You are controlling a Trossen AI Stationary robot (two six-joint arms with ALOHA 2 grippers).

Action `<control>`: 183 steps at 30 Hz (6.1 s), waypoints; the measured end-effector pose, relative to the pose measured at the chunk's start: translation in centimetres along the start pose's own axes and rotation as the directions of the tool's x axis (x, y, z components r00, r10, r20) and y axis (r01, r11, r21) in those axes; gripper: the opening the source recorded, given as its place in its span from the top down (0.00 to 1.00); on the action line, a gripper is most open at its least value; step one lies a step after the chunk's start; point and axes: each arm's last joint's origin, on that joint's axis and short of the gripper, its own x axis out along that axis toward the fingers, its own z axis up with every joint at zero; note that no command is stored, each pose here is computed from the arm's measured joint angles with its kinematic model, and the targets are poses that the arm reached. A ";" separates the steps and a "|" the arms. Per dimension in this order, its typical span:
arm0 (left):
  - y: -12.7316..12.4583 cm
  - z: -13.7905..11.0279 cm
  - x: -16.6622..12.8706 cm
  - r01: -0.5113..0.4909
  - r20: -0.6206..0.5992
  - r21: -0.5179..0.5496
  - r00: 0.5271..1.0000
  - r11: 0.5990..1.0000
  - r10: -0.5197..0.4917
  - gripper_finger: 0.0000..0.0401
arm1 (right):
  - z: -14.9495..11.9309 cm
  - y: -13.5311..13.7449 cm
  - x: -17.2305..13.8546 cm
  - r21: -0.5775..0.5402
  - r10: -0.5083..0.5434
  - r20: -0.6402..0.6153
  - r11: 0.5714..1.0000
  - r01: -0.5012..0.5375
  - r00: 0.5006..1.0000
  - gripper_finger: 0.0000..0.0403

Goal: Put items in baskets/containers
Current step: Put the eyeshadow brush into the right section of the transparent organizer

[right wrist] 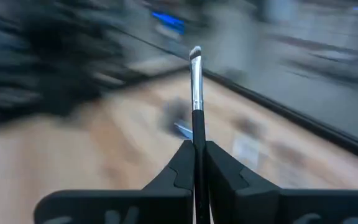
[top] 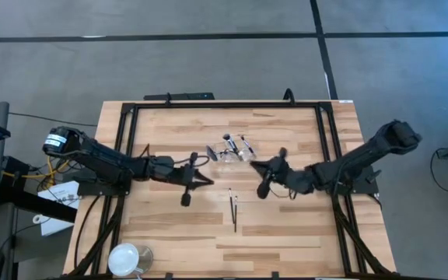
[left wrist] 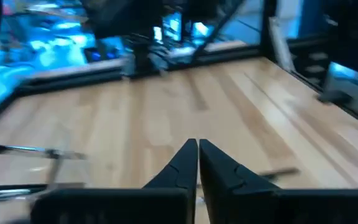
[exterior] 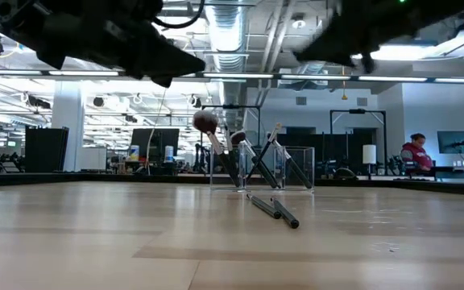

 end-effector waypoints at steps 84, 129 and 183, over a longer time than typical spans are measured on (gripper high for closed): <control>0.2 2.3 -0.2 -0.033 0.231 -0.097 0.971 0.995 0.054 0.96 | 4.8 4.7 9.9 -0.097 0.409 -0.202 0.896 -0.433 0.890 0.71; 0.9 1.9 -0.3 -0.259 0.152 -0.135 0.948 0.956 0.278 0.64 | 7.9 4.0 4.0 -0.211 -0.016 -0.071 0.977 0.001 0.997 0.96; 1.0 1.9 -0.2 -0.222 0.161 -0.130 0.957 0.966 0.241 0.63 | -8.8 -9.5 10.9 -0.093 0.005 0.233 0.996 0.017 0.972 0.86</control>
